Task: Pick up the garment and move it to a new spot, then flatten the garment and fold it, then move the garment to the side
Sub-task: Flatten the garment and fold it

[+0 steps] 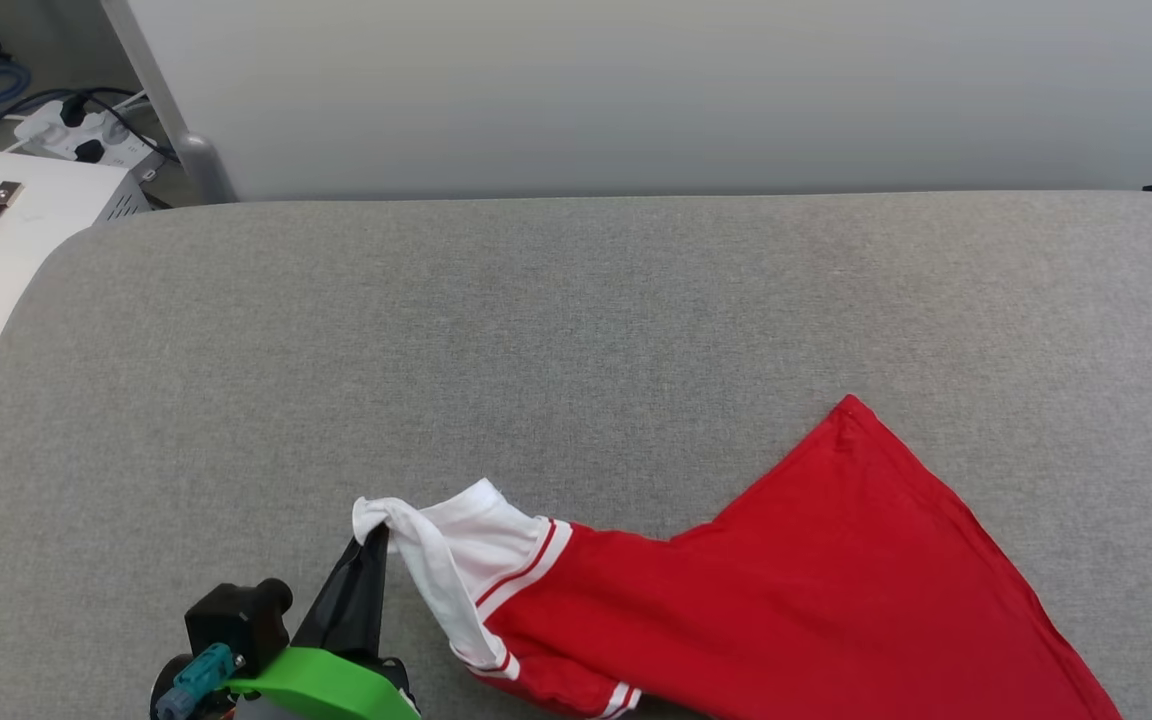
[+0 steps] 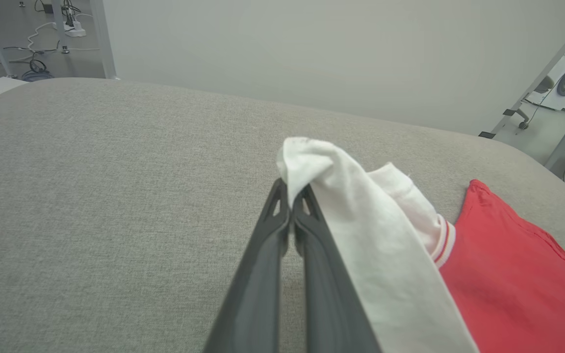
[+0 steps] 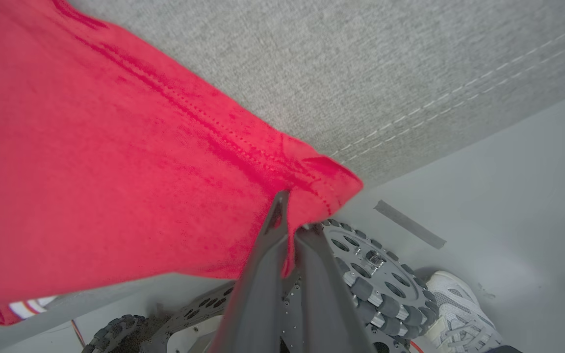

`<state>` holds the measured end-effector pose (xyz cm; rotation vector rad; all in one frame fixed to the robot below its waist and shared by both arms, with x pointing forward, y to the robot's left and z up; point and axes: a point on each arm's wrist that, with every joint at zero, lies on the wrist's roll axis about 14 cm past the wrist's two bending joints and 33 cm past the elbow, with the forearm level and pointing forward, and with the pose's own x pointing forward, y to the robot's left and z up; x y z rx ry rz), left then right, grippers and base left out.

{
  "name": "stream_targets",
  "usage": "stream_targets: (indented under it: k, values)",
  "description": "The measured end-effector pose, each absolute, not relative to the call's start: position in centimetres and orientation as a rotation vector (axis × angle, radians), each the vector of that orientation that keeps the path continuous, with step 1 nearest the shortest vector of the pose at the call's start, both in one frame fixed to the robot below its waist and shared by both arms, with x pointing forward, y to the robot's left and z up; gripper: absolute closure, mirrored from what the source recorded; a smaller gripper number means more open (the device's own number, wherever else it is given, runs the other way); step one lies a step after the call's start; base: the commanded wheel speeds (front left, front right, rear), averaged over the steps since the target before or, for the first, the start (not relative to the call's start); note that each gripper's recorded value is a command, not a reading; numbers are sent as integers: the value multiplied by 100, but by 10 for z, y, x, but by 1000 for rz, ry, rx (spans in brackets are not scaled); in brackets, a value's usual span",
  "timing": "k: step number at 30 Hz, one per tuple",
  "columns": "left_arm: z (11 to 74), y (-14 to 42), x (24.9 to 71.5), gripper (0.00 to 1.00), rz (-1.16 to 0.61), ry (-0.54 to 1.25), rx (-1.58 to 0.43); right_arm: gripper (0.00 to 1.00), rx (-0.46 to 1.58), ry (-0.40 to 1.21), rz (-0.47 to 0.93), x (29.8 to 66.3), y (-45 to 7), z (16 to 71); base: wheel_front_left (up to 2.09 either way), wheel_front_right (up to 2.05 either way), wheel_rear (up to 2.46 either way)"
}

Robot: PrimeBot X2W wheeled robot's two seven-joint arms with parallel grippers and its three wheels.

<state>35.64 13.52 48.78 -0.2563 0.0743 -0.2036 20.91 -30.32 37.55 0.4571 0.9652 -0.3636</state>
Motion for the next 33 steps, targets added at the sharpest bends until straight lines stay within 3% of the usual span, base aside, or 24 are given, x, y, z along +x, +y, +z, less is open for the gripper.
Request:
stream_targets:
  k: [1,7,11,17,22,33]
  values:
    - [488,134,357,100,-208,78,-252,0,473,945,-361,210,-302,375,0,0,0]
    - [485,135,356,100,-208,92,-248,0,501,626,-390,246,-314,401,0,0,0]
    - [482,138,355,100,-191,101,-257,0,451,394,-345,288,-309,437,0,0,0]
    - [481,140,355,100,-173,91,-275,0,356,210,-225,339,-280,474,0,0,0]
    - [483,138,363,100,-166,73,-293,0,254,264,-83,381,-255,474,0,0,0]
    - [478,134,387,100,-171,54,-319,0,27,701,219,444,-209,441,0,0,0]
